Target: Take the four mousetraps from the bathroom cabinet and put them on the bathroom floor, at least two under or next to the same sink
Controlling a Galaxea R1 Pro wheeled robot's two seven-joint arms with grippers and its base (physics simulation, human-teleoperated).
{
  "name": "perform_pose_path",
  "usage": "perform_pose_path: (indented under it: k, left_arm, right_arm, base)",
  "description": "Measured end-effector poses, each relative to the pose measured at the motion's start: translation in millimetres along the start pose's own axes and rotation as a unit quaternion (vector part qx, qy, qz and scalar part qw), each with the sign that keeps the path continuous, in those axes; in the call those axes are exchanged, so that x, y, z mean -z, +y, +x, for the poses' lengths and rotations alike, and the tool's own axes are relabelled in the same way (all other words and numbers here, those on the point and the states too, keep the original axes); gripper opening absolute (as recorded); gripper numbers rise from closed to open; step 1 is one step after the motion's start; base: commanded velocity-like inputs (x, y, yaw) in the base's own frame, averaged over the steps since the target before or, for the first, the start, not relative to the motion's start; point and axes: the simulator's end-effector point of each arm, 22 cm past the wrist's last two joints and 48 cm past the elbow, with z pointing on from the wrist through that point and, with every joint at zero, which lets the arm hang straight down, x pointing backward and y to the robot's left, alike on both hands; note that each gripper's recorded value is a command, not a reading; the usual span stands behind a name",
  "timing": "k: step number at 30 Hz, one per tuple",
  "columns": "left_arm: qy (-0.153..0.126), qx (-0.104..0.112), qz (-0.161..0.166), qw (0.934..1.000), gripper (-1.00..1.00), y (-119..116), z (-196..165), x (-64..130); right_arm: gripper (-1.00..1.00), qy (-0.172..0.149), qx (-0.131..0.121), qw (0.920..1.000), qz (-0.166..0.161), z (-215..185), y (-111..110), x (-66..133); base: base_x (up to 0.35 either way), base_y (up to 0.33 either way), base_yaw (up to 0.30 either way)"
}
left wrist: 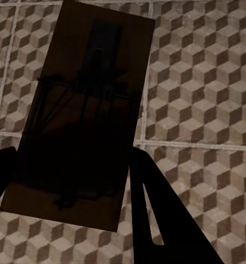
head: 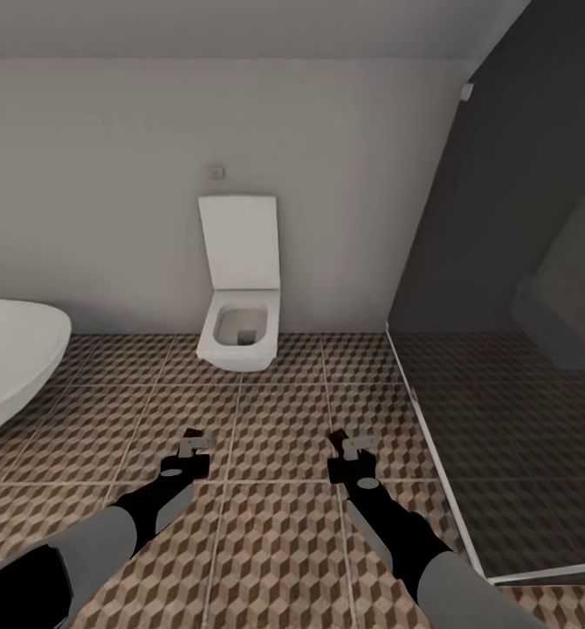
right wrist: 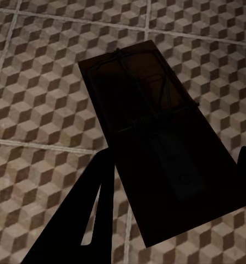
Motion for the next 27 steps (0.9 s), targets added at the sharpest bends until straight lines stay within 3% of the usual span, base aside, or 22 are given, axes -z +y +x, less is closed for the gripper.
perform_pose_path:
  k: [18, 27]
  left_arm:
    - [0.013, -0.008, 0.003, 0.9999, -1.0, -6.6, 34.8, -30.9]
    - [0.021, -0.008, 0.017, 0.9996, -1.0, -20.9, 53.3, -45.5]
  right_arm:
    - [-1.0, 0.013, -0.001, 0.9999, -0.002, 34.7, 4.1, -28.9]
    - [-1.0, 0.019, -0.001, 0.9998, -0.003, 52.7, 6.1, -43.6]
  base:
    - [0.0, 0.0, 0.0]
    - [0.0, 0.0, 0.0]
